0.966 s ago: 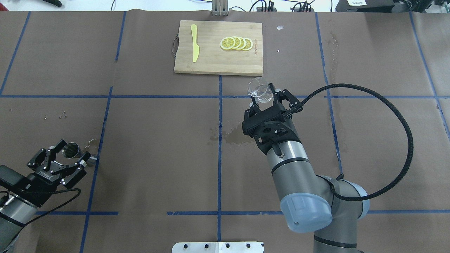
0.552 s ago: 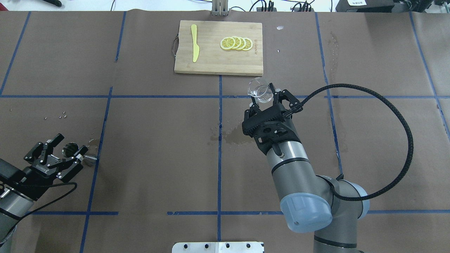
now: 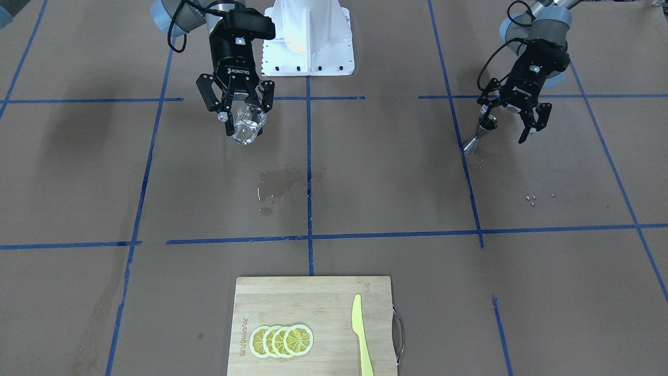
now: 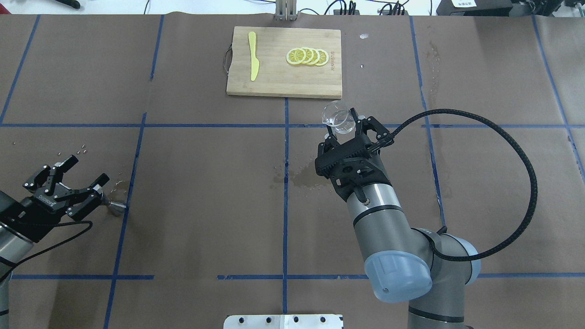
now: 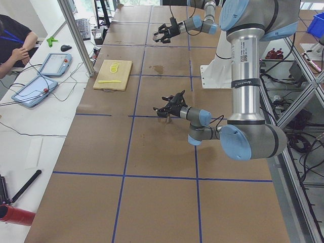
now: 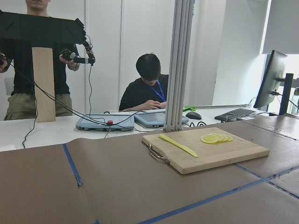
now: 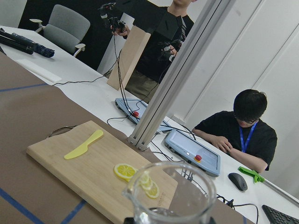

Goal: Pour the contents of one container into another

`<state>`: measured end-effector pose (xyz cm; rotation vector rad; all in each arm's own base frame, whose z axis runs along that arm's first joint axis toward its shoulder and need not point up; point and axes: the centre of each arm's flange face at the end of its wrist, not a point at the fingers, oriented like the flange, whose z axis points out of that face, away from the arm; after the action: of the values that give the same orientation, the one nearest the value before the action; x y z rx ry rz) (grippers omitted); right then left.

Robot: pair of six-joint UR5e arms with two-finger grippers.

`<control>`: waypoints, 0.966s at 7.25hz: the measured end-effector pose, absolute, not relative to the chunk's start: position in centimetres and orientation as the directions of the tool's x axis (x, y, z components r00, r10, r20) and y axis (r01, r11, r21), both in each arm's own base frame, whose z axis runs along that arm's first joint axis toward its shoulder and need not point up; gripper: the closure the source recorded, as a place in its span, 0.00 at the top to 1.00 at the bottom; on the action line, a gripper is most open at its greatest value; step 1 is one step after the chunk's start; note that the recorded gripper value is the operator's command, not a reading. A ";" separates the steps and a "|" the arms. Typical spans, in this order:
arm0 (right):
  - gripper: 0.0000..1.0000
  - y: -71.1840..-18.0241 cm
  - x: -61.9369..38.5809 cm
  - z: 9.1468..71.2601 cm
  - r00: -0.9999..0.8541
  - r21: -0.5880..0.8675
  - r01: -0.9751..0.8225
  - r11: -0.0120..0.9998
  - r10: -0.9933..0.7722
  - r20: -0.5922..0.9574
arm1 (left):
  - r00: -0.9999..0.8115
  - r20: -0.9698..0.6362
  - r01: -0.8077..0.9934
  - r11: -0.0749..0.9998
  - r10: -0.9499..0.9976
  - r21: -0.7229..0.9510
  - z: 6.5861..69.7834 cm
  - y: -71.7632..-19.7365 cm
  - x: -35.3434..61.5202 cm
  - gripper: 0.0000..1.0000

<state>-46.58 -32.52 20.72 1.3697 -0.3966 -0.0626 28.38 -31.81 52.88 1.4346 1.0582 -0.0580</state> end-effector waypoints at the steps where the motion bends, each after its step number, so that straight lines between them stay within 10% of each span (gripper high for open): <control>1: 0.00 -32.5 -46.6 20.7 0.932 0.960 -0.185 0.209 -0.272 0.239 | 0.562 -0.571 0.564 0.228 0.598 0.794 53.0 -33.8 26.0 0.99; 7: 0.00 -32.5 -46.6 20.7 0.932 0.960 -0.185 0.209 -0.272 0.239 | 0.557 -0.406 0.057 0.455 0.724 0.889 58.0 -41.8 9.1 1.00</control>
<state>-46.58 -32.52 20.73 1.3697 -0.3965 -0.0628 9.11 -41.82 57.99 1.0329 0.9062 0.4892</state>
